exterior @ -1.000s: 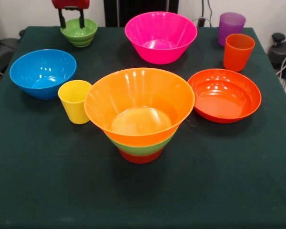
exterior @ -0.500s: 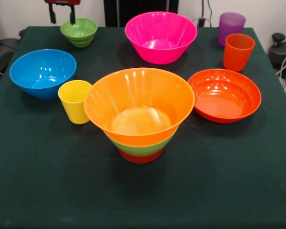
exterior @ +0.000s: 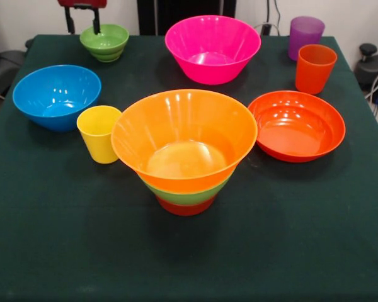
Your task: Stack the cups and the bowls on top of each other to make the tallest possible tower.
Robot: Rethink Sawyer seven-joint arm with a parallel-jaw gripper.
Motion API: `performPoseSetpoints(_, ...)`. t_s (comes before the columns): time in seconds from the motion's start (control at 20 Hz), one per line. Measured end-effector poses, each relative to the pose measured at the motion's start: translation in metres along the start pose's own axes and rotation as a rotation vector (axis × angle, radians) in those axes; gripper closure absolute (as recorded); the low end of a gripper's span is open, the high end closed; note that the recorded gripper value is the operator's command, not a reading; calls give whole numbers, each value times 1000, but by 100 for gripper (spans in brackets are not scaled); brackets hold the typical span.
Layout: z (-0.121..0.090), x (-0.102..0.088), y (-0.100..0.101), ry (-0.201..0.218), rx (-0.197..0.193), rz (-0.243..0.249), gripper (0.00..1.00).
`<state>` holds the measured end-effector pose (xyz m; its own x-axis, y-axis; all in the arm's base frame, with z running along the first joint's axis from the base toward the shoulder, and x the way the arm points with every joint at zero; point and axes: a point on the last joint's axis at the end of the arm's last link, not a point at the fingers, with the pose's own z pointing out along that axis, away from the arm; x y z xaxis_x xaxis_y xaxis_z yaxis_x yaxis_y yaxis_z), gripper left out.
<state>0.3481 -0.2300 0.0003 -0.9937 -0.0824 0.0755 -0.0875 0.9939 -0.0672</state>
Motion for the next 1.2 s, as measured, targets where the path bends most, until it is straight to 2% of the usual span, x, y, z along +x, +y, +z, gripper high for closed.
performPoseSetpoints(0.2,13,-2,6,5,-25,1,0)
performPoseSetpoints(0.65,38,-10,7,3,-48,-2,0)
performPoseSetpoints(1.2,50,-16,7,1,-60,9,0)
